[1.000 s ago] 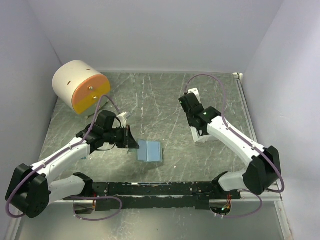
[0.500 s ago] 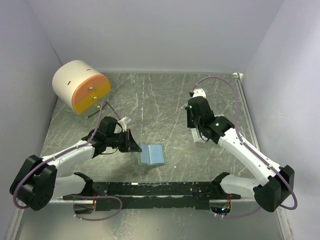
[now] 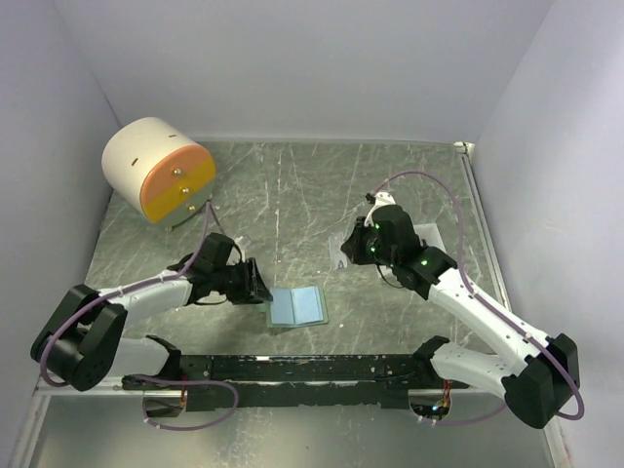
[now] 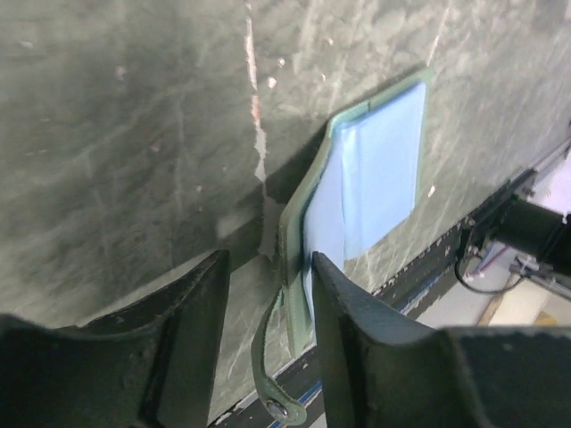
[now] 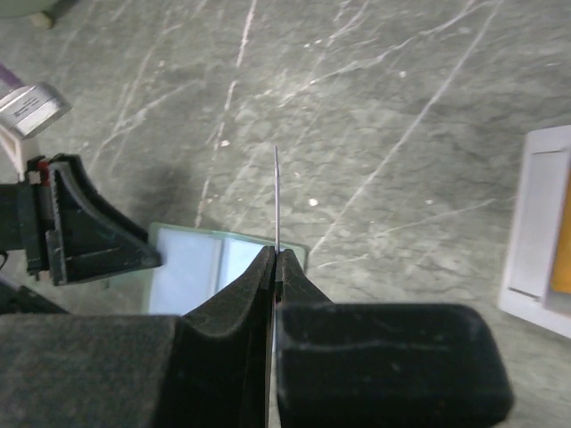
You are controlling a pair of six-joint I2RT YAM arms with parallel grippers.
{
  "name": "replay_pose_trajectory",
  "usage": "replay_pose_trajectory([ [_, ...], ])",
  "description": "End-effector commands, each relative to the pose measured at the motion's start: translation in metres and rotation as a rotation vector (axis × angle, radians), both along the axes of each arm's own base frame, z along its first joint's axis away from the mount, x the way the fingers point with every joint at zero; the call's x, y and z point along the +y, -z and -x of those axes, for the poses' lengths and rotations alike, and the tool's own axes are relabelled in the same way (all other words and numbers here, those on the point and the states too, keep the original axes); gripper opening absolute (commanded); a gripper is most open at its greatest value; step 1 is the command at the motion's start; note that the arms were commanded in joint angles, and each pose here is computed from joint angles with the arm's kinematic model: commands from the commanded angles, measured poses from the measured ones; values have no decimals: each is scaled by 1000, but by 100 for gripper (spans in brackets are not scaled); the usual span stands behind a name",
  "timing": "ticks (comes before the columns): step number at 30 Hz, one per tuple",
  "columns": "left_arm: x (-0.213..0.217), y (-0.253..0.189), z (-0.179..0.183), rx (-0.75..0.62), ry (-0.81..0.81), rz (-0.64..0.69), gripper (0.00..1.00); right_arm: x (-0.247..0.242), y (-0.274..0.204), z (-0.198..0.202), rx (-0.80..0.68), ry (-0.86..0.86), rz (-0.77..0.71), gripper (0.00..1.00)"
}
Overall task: Put the credit cards into the card holder
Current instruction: Place the card holder at the center of the board.
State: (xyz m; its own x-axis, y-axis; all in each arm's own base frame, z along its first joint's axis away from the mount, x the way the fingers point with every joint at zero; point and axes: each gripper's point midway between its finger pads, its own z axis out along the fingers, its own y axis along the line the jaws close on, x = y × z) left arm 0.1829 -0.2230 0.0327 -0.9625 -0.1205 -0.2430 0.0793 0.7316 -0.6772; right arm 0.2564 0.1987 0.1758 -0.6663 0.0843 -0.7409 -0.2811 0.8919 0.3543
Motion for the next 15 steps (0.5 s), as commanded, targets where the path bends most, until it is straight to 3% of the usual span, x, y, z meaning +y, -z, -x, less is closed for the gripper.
replay_pose_trajectory([
  [1,18,-15,-20,-59,-89,-127,55,25,-18,7,-16,-39,-176,0],
  [5,28,-46,-33,-130,-150,-167,61,34,-13,14,3,-64,-239,0],
  [8,22,-78,-37,-189,-150,-106,62,40,-11,19,17,-89,-270,0],
  [15,-31,-156,-13,-263,21,345,62,60,-26,35,22,-164,-427,0],
])
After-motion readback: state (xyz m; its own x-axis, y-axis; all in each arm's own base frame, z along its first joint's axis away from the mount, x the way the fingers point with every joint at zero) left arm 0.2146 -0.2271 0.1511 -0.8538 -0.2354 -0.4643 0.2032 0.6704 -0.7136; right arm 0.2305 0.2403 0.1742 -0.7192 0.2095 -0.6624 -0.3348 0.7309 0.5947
